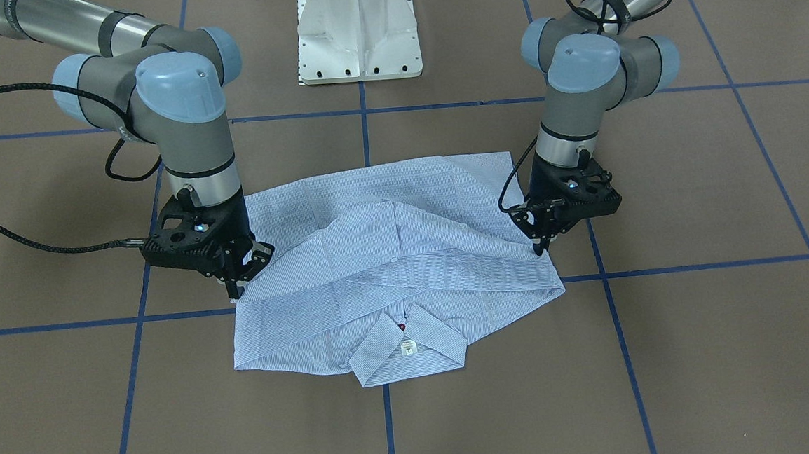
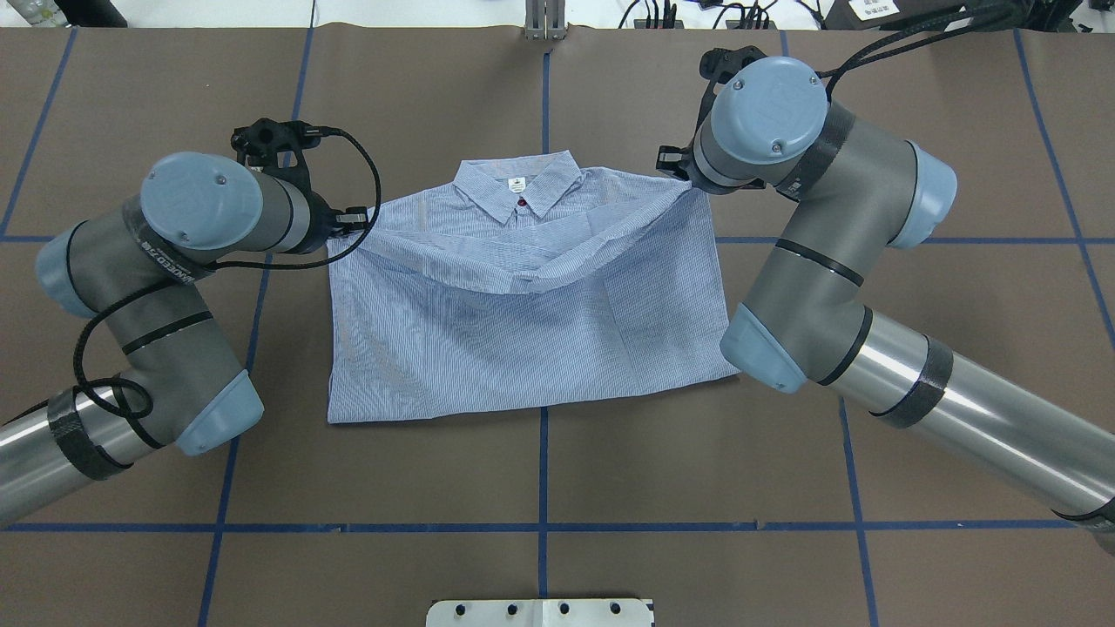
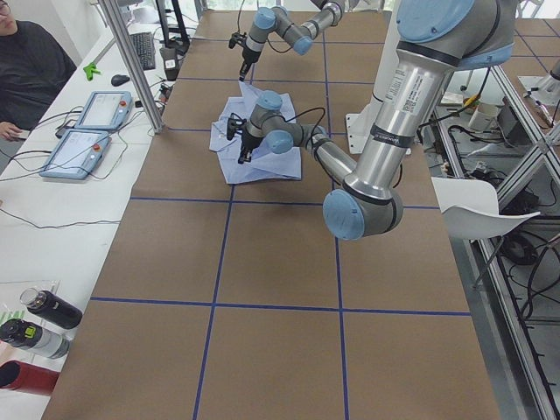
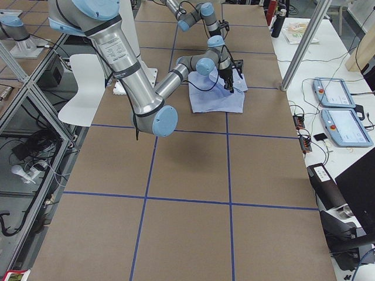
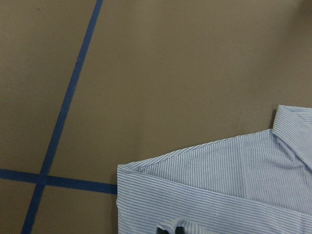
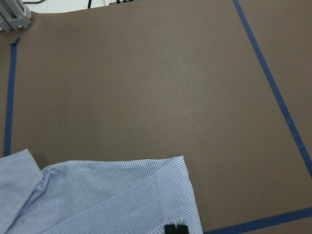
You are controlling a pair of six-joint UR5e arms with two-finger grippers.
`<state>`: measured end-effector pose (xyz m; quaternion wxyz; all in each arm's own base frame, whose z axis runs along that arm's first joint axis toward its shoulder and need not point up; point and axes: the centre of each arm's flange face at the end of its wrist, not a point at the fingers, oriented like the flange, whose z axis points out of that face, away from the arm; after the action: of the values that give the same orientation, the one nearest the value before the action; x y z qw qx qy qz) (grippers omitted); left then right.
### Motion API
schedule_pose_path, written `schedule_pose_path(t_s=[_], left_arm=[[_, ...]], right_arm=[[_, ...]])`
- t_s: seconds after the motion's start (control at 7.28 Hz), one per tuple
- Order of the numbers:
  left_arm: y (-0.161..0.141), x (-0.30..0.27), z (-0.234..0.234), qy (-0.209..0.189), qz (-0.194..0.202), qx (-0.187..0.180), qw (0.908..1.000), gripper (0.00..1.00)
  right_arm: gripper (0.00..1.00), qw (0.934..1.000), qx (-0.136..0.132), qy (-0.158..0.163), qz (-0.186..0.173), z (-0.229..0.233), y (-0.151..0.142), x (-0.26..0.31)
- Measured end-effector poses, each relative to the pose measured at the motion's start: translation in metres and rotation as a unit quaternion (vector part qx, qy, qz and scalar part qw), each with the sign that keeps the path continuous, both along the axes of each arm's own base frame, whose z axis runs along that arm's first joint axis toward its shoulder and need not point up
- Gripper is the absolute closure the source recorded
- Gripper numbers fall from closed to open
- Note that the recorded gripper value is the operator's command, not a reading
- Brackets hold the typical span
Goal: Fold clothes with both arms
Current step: 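Lay the hem onto the collar and open both grippers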
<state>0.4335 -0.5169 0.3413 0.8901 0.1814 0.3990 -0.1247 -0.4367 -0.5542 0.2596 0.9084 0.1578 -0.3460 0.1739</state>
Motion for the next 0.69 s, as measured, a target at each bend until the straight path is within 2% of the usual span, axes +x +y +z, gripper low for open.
schedule_pose_path(t_s=[0.41, 0.69], left_arm=[[-0.008, 0.005, 0.017, -0.007, 0.011, 0.009, 0.9999, 1.00], [-0.015, -0.003, 0.018, -0.013, 0.032, 0.022, 0.9992, 1.00]], right_arm=[[1.00, 1.0000, 0.006, 0.002, -0.007, 0.029, -0.015, -0.016], [1.00, 0.9998, 0.008, 0.008, -0.013, 0.039, -0.018, -0.021]])
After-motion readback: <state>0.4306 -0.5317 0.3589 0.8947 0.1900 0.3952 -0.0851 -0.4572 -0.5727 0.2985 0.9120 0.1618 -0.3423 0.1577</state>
